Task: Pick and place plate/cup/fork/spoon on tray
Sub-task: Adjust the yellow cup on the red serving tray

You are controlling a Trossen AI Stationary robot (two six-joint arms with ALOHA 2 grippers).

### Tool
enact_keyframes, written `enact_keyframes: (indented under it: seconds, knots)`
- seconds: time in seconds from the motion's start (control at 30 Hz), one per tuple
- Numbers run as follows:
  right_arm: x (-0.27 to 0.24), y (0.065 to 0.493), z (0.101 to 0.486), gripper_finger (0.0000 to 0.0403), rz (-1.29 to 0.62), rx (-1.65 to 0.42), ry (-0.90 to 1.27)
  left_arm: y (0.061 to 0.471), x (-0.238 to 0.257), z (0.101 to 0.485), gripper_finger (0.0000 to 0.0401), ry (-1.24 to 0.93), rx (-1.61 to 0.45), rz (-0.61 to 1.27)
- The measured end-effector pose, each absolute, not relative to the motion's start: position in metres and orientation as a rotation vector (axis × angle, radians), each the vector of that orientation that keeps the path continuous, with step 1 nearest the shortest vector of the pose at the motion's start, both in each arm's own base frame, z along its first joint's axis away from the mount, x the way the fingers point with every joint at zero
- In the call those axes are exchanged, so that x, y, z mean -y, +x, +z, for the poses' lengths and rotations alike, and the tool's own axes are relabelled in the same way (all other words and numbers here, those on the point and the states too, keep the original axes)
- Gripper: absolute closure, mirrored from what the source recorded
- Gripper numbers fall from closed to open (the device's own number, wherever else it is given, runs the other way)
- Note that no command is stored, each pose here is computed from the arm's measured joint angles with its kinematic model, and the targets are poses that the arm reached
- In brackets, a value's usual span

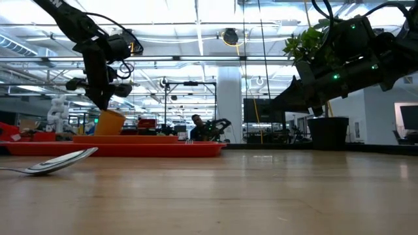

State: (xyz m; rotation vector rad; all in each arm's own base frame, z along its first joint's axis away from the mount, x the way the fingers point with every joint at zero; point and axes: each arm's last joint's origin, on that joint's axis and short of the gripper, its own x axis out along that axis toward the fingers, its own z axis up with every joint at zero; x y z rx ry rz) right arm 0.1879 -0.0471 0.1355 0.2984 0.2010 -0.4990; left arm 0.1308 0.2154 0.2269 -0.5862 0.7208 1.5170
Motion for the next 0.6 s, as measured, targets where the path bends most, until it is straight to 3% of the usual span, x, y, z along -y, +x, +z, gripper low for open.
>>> enact_keyframes:
  seconds: [0.6]
  knots:
    - [0.0470,0.1878,0.1353,0.0266,-0.499,-0.200,0.306,0.1359,-0.2159,0.2171,0.0364,-0.520,-0.816,1.541]
